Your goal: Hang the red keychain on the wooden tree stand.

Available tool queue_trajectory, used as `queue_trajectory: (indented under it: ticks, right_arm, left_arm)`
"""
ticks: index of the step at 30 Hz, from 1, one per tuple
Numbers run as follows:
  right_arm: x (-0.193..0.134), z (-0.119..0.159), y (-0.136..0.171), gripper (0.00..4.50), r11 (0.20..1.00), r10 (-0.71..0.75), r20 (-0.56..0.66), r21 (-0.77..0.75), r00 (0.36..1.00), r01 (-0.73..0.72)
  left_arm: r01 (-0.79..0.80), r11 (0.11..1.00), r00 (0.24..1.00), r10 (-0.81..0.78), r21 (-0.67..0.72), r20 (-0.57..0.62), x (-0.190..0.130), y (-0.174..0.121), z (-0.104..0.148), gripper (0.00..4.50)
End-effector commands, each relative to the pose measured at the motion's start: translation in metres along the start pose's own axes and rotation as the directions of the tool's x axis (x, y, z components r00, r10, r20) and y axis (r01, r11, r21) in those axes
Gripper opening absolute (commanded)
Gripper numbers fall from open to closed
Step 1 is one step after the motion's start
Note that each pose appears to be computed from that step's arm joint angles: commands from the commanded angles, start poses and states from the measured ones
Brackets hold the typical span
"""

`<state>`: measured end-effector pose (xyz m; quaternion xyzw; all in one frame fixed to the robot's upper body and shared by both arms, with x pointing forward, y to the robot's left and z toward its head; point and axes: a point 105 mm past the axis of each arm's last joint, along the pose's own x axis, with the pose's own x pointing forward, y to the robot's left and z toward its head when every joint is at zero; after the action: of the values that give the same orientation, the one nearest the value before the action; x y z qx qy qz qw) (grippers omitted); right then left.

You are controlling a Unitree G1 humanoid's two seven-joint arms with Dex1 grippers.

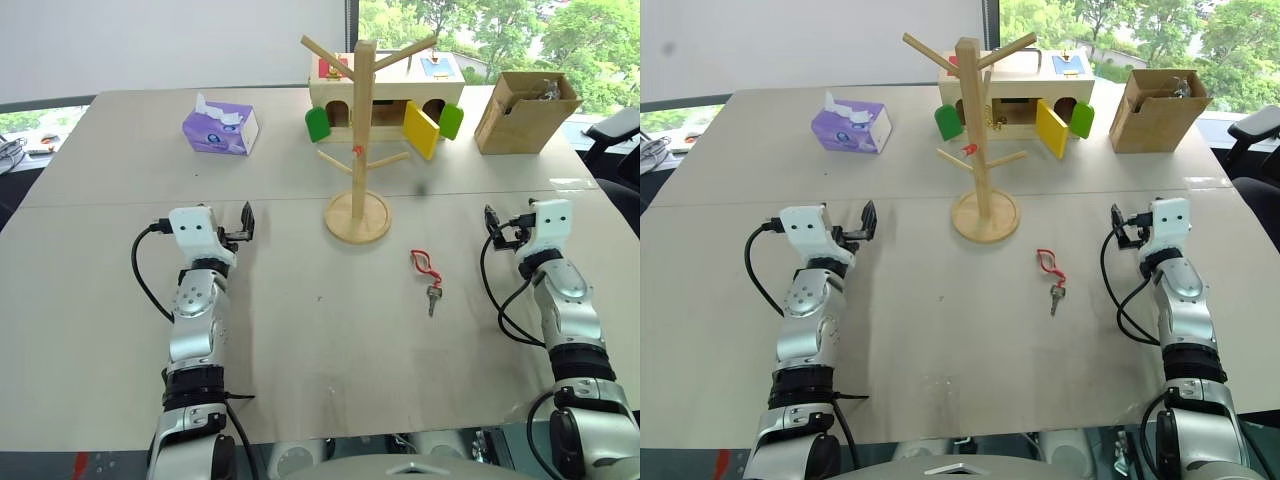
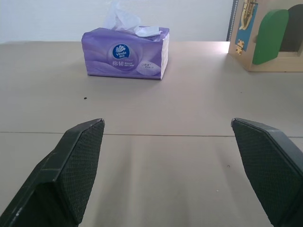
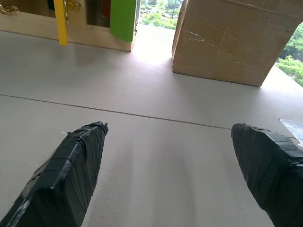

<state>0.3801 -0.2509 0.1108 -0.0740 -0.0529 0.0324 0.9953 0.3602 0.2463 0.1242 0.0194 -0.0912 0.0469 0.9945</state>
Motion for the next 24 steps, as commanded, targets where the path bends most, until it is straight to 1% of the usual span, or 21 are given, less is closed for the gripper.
queue_trajectory:
  ticks: [1, 15, 17, 20, 21, 22, 24]
  right_arm:
    - [0.0, 0.017, -0.012, 4.5, 0.999, -0.032, 0.059, -0.006, 0.998, 0.032]
    - [-0.001, 0.017, -0.012, 4.5, 0.999, -0.034, 0.062, -0.002, 0.998, 0.034]
    - [0.0, 0.017, -0.012, 4.5, 0.999, -0.034, 0.062, -0.001, 0.998, 0.034]
    - [0.0, 0.017, -0.012, 4.5, 1.0, -0.031, 0.061, 0.0, 0.998, 0.031]
    - [0.0, 0.017, -0.01, 4.5, 1.0, -0.019, 0.061, 0.002, 0.998, 0.019]
    - [-0.001, 0.017, -0.008, 4.5, 1.0, 0.007, 0.06, 0.015, 0.998, -0.007]
    - [-0.003, 0.018, -0.002, 4.5, 0.996, 0.078, 0.06, 0.032, 0.995, -0.08]
  left_arm:
    - [0.006, 1.0, 0.999, -0.006, -0.012, 0.049, 0.001, 0.002, 0.012, 4.43]
    - [0.051, 0.998, 0.997, -0.048, -0.044, 0.062, 0.0, -0.006, 0.014, 4.43]
    - [0.067, 0.996, 0.996, -0.063, -0.057, 0.062, 0.0, -0.008, 0.014, 4.43]
    - [0.117, 0.987, 0.991, -0.108, -0.112, 0.082, -0.002, -0.016, 0.019, 4.43]
    - [0.161, 0.98, 0.983, -0.149, -0.121, 0.103, -0.004, -0.022, 0.023, 4.43]
    - [0.247, 0.963, 0.965, -0.234, -0.111, 0.122, -0.01, -0.034, 0.027, 4.43]
    - [0.419, 0.903, 0.904, -0.404, -0.097, 0.142, -0.025, -0.058, 0.033, 4.43]
